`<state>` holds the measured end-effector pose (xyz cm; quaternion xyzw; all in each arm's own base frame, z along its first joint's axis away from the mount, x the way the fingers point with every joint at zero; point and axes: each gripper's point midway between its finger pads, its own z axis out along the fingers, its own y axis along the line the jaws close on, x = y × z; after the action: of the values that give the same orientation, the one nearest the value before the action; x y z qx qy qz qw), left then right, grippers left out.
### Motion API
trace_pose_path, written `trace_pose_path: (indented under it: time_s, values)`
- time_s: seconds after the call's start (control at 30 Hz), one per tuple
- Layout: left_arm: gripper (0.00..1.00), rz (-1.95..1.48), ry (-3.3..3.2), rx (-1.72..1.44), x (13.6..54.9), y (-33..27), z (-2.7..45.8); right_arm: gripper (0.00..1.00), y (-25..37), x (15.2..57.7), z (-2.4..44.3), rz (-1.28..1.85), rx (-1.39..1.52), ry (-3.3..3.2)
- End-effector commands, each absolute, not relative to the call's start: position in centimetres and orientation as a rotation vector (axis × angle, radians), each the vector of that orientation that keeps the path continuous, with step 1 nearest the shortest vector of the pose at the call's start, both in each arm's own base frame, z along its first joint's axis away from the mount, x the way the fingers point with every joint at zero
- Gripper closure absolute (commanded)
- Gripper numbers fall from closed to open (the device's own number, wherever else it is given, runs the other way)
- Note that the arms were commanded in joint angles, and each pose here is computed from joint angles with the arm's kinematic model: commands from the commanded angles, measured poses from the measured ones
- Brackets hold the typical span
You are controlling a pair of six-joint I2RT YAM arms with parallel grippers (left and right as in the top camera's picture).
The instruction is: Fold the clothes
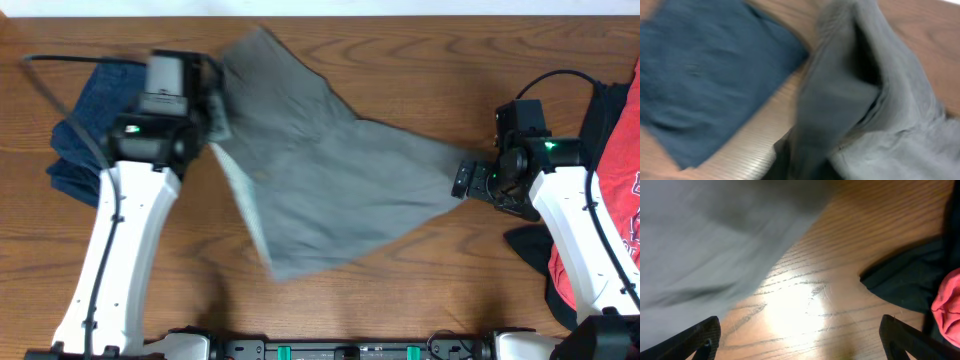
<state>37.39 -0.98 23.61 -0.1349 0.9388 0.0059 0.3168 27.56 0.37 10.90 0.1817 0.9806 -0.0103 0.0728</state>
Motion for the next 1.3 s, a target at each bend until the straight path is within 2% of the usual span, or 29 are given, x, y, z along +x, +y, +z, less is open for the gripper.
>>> trace_pose_path:
  time_s: [0.0,0.03,0.2,0.4,0.63,0.77,1.03,1.27]
  values:
    - [0.12,0.123,2.504,-0.446,36.3,1.9,23.0,0.01,0.0,27.6,11.2,-0.046,0.548,2.934]
    - [0.02,0.122,2.542,-0.451,35.7,1.8,22.3,0.01,0.0,27.6,11.2,-0.045,0.547,2.933]
    - [0.02,0.027,2.797,-0.480,31.6,0.0,18.3,0.01,0.0,27.8,11.3,-0.042,0.548,2.927]
    - [0.02,-0.277,3.139,-0.686,25.0,-4.7,14.0,0.01,0.0,27.8,11.3,-0.042,0.546,2.925]
    - [0.02,-0.326,3.228,-1.042,20.6,-7.2,8.4,0.01,0.0,27.9,11.3,-0.041,0.546,2.923]
    - [0.02,-0.302,3.202,-1.144,19.3,-8.0,6.8,0.01,-0.1,27.9,11.3,-0.048,0.547,2.921]
    - [0.02,-0.146,2.986,-1.337,17.5,-6.8,6.6,0.01,-0.3,27.9,11.3,-0.063,0.549,2.919]
    - [0.01,-0.210,2.856,-1.442,17.4,-7.0,3.3,0.01,-0.2,27.7,11.2,-0.040,0.746,2.881]
